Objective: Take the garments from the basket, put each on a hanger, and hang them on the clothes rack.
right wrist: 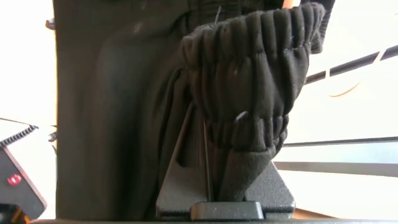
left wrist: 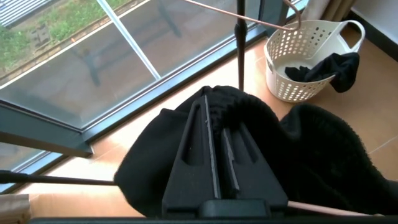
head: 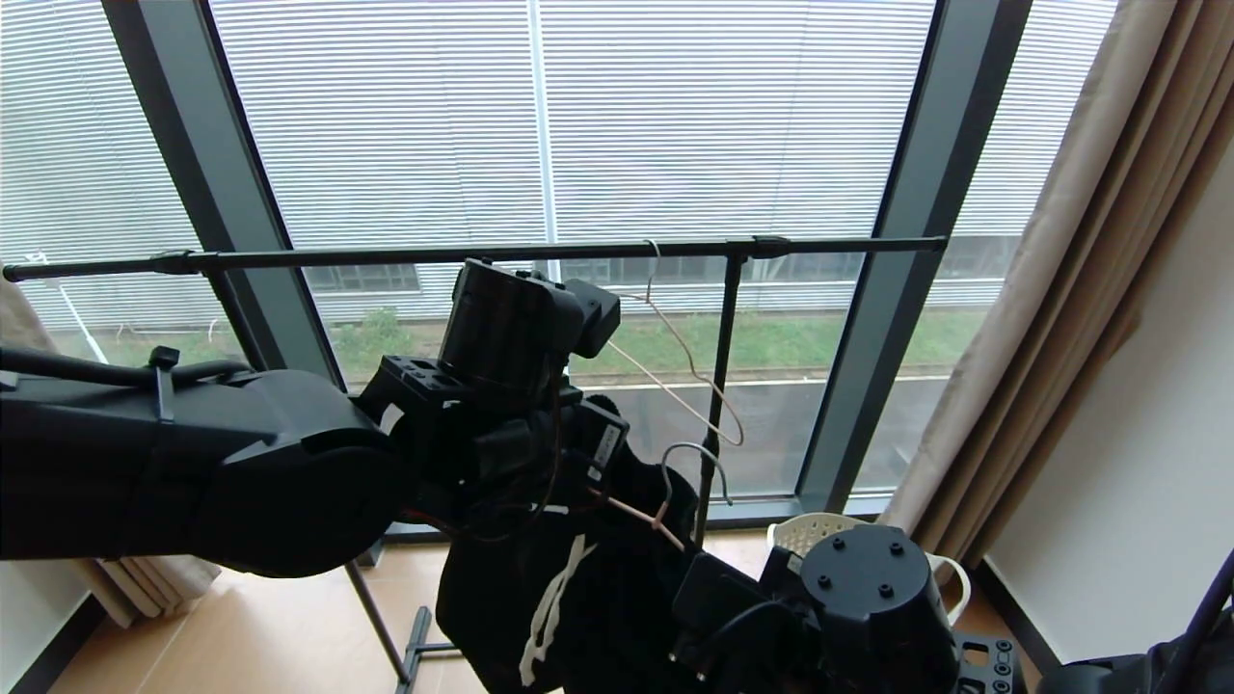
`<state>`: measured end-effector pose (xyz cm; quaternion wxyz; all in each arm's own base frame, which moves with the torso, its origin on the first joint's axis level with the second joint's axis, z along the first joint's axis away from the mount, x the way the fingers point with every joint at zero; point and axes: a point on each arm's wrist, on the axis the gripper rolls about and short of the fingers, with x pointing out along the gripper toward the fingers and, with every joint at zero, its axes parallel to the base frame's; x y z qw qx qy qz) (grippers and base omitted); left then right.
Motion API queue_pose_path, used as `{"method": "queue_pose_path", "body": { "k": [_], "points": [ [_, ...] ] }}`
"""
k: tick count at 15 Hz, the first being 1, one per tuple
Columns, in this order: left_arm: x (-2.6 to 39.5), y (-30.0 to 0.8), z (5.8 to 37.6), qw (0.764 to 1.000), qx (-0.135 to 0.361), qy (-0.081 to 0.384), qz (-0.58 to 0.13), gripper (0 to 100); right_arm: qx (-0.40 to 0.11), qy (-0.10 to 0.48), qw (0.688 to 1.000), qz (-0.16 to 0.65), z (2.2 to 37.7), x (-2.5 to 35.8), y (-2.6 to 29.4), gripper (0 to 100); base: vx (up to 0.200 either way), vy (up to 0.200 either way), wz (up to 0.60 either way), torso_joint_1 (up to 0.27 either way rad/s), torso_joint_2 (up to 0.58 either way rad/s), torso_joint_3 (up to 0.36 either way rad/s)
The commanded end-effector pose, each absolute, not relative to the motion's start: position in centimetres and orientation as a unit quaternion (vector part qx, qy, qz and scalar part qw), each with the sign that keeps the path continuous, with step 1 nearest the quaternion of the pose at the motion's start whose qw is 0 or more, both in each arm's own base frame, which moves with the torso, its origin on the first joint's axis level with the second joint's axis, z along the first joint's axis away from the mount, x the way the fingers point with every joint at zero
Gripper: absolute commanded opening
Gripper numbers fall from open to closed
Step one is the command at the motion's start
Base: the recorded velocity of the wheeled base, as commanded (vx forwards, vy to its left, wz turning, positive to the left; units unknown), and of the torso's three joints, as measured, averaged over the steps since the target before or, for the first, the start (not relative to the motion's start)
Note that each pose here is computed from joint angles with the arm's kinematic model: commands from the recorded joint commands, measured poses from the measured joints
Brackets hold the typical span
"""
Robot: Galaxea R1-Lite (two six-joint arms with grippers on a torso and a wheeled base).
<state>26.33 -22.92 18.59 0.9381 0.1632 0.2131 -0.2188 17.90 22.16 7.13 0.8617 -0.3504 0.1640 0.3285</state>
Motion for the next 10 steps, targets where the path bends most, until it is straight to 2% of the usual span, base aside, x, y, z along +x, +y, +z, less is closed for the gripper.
{"method": "queue_pose_path", "body": {
  "k": [1,4,10],
  "points": [
    [24.9,-22.1,19.1,0.936,0.172,0.208,-0.228,0,-0.338,0.162,0.869,0.324,7.4,18.3,22.4,0,0.0,0.0,0.0,0.0,0.0,0.0],
    [23.3,-20.4,19.1,0.93,0.197,0.208,-0.231,0,-0.321,0.159,0.882,0.306,8.0,19.3,22.0,0,0.0,0.0,0.0,0.0,0.0,0.0],
    [22.3,-19.7,18.2,0.923,0.209,0.223,-0.235,0,-0.27,0.156,0.906,0.287,8.9,20.6,22.3,0,0.0,0.0,0.0,0.0,0.0,0.0]
  ]
}}
